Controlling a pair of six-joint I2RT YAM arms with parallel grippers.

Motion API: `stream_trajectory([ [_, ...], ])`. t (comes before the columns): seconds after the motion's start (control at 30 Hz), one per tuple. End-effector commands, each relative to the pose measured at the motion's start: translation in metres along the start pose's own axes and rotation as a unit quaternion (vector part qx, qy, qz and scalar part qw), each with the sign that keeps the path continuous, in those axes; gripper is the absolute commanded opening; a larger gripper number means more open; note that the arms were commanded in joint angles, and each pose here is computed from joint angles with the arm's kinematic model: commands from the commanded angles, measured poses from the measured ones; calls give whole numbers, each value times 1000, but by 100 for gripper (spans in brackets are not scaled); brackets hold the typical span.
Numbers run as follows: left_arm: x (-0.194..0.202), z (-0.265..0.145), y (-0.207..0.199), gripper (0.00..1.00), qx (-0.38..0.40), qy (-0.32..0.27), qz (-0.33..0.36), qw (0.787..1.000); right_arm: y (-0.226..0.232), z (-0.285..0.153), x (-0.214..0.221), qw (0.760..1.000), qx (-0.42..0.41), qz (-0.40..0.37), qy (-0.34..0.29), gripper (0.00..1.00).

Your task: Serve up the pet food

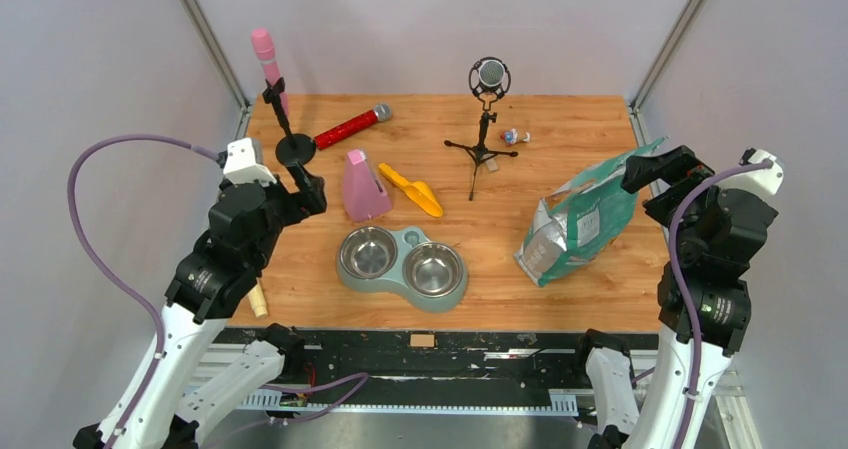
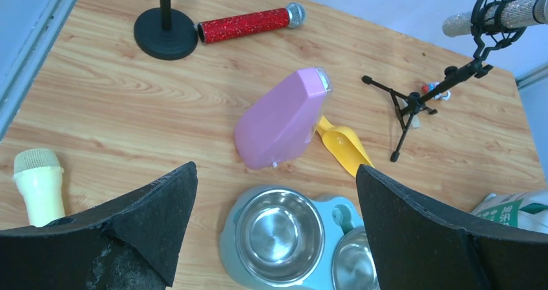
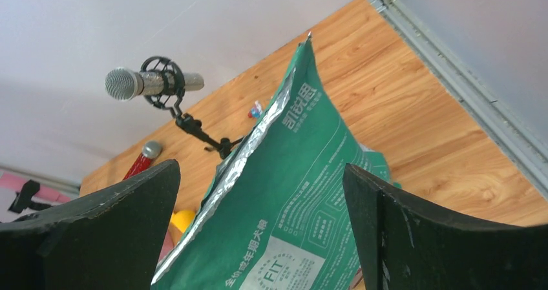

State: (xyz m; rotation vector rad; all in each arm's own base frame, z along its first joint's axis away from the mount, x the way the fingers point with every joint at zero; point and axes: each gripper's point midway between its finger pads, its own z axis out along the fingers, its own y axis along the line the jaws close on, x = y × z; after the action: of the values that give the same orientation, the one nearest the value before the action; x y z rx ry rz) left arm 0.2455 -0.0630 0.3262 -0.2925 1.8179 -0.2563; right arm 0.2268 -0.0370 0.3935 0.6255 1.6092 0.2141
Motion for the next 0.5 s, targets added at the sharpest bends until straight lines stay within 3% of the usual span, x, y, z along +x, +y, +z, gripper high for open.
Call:
stream_trajectory([
  [0.0,-2,2,-6,100,11,-5,-11,1000,12,-3,12,999,-36,2,30,100],
  [0.17,9,7,-12,100,31,7,0,999,-5,4,14,998,21,25,45,100],
  [0.47,24,13,-22,100,56,30,4,998,20,53,28,987,-29,59,144,97],
])
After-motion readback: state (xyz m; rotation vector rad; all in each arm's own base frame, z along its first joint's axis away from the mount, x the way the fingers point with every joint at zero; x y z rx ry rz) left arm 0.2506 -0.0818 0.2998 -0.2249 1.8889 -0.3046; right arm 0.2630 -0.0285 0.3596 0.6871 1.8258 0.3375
